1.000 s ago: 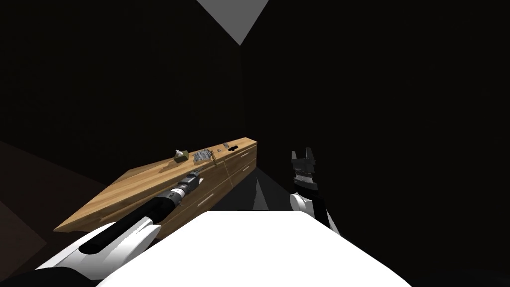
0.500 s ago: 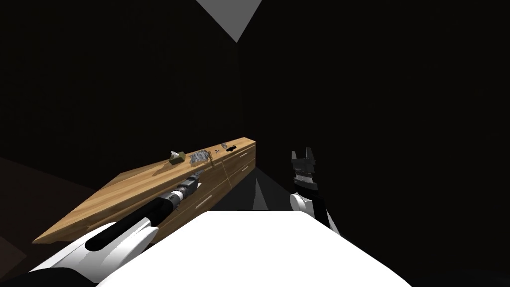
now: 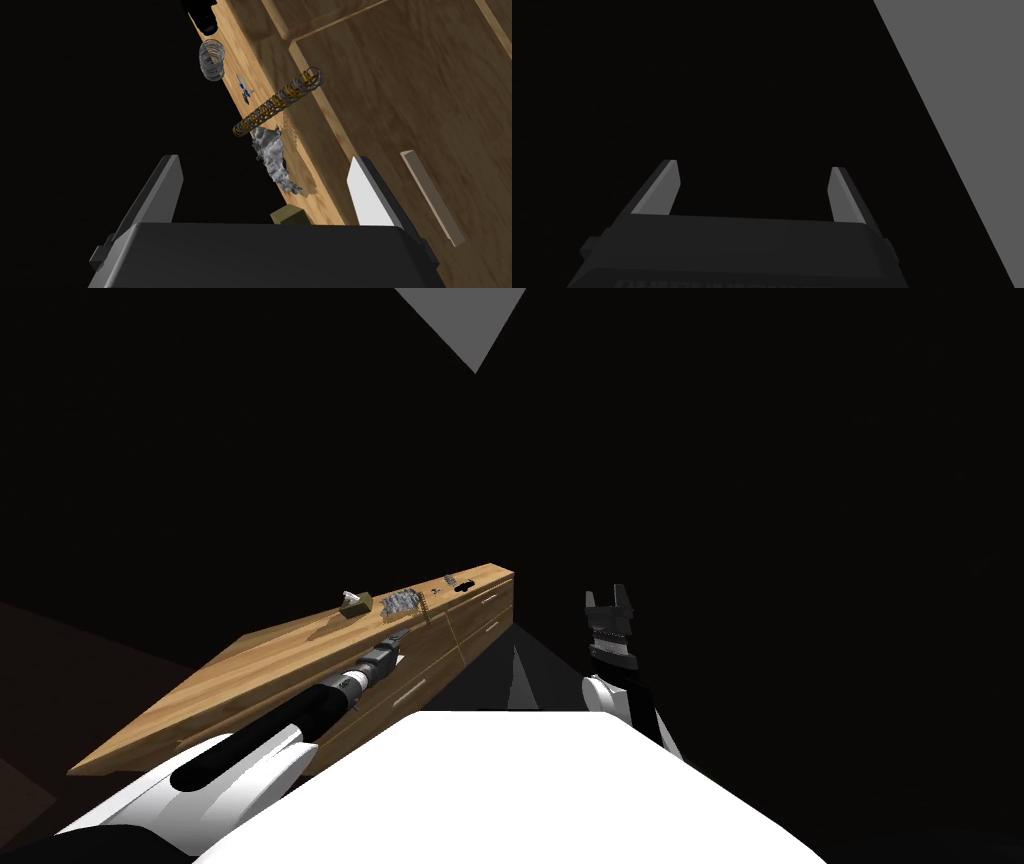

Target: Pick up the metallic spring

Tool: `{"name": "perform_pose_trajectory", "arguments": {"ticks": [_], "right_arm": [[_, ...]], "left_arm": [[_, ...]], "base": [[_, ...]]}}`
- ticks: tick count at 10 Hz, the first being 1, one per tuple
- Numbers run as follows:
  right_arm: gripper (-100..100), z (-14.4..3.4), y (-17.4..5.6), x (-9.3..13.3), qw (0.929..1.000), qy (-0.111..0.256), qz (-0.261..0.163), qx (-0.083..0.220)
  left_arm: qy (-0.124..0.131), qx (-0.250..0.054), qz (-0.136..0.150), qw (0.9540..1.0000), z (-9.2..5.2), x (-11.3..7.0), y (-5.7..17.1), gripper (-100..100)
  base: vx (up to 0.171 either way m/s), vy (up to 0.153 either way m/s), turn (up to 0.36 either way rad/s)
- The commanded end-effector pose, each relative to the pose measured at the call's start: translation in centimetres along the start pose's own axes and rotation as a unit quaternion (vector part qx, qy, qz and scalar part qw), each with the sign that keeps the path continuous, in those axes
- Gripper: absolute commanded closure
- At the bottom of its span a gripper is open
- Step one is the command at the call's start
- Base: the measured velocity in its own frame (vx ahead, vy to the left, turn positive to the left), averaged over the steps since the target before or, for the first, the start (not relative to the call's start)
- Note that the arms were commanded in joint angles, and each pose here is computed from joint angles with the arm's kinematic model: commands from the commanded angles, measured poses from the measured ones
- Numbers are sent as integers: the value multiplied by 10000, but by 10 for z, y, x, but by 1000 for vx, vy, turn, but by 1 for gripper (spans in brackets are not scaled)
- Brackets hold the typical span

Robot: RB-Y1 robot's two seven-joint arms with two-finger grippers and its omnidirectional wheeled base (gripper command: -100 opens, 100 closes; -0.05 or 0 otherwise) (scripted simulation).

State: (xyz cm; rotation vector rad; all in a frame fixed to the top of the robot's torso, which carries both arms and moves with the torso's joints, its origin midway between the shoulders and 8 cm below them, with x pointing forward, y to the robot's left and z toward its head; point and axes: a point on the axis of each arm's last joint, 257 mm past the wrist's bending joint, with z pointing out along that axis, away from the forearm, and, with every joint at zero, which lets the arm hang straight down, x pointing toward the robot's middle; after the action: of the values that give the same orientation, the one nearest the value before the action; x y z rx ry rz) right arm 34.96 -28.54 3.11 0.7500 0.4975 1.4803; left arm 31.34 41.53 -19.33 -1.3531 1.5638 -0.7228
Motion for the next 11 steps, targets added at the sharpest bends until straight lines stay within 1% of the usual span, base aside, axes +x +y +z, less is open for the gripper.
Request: {"name": "perform_pose_trajectory", "arguments": {"ticks": [1, 2, 3, 5, 6, 9, 11], "right_arm": [[0, 0, 0, 0, 10000, 0, 0, 0], [0, 0, 0, 0, 10000, 0, 0, 0], [0, 0, 0, 0, 10000, 0, 0, 0], [0, 0, 0, 0, 10000, 1, -2, 1], [0, 0, 0, 0, 10000, 1, -2, 1], [0, 0, 0, 0, 10000, 0, -2, 1], [0, 0, 0, 0, 10000, 0, -2, 1]], "left_arm": [[0, 0, 0, 10000, 0, 0, 0, -100], [0, 0, 0, 10000, 0, 0, 0, -100], [-72, 87, 116, 9999, 0, -10, -11, -100], [-153, 137, 281, 9994, -3, -22, -22, -100], [-209, 145, 428, 9988, -5, -32, -29, -100], [-281, 101, 691, 9972, -11, -47, -38, -100], [-320, 26, 886, 9956, -15, -56, -41, -100]], "base": [[0, 0, 0], [3, -3, -11], [23, 62, -33], [88, 167, -53], [99, 174, -68], [76, 121, -51], [109, 118, -70]]}}
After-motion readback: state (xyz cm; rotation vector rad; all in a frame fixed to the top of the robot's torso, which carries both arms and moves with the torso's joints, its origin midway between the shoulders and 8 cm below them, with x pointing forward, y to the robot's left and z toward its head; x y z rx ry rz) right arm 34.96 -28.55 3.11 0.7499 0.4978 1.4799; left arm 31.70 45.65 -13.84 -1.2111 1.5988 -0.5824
